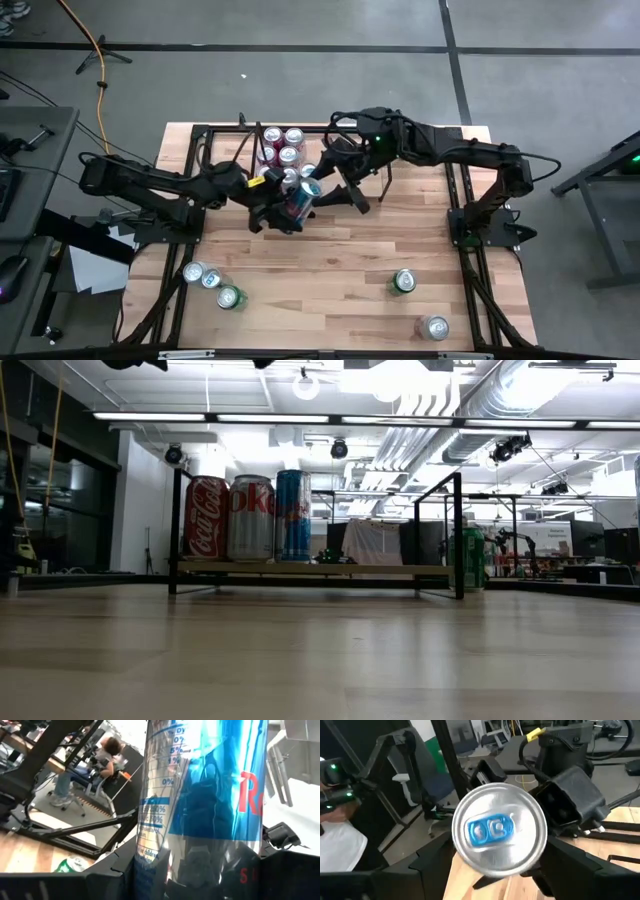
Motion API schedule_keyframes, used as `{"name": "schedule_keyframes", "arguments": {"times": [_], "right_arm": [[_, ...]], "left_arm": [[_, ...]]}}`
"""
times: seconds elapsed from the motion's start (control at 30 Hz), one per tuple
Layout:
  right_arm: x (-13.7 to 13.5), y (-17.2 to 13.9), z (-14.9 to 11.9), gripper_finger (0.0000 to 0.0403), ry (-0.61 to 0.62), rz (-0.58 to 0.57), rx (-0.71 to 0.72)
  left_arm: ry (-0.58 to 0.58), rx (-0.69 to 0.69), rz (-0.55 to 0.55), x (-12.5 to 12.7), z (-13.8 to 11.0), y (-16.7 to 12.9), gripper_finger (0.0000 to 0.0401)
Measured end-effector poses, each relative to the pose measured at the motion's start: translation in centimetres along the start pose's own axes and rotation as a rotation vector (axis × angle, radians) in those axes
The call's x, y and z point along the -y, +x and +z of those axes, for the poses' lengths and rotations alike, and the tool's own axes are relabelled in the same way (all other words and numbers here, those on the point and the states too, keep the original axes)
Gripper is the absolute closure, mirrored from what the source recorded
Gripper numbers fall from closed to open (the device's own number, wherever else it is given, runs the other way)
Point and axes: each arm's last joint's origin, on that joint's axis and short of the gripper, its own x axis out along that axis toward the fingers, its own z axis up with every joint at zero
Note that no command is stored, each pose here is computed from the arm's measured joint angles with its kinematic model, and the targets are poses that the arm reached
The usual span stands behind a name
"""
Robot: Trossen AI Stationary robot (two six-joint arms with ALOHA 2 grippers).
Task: Place canned beverage on shelf
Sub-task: Put the right blue soda can on the shelf aligned with the other blue soda can
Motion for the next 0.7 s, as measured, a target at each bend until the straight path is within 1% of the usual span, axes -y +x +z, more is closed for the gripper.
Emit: {"name": "schedule_keyframes", "arguments": {"times": [0.33, 0.53, 0.6, 0.7], "right_arm": [[0.1, 0.5, -1.0, 0.0141, 0.019, 0.008, -0.035], [0.2, 0.5, -1.1, 0.0143, -0.001, -0.001, -0.046], [0.2, 0.5, -1.2, 0.015, 0.0, -0.002, -0.05], [0.2, 0.5, -1.3, 0.0172, -0.003, -0.002, -0.059]], "left_arm": [[-0.011, -0.043, 0.057, -0.5, -0.5, -0.1, 0.023], [-0.016, -0.053, 0.077, -0.6, -0.6, -0.1, 0.023], [-0.018, -0.055, 0.079, -0.6, -0.6, -0.1, 0.023], [-0.024, -0.059, 0.084, -0.7, -0.6, -0.1, 0.023]]}}
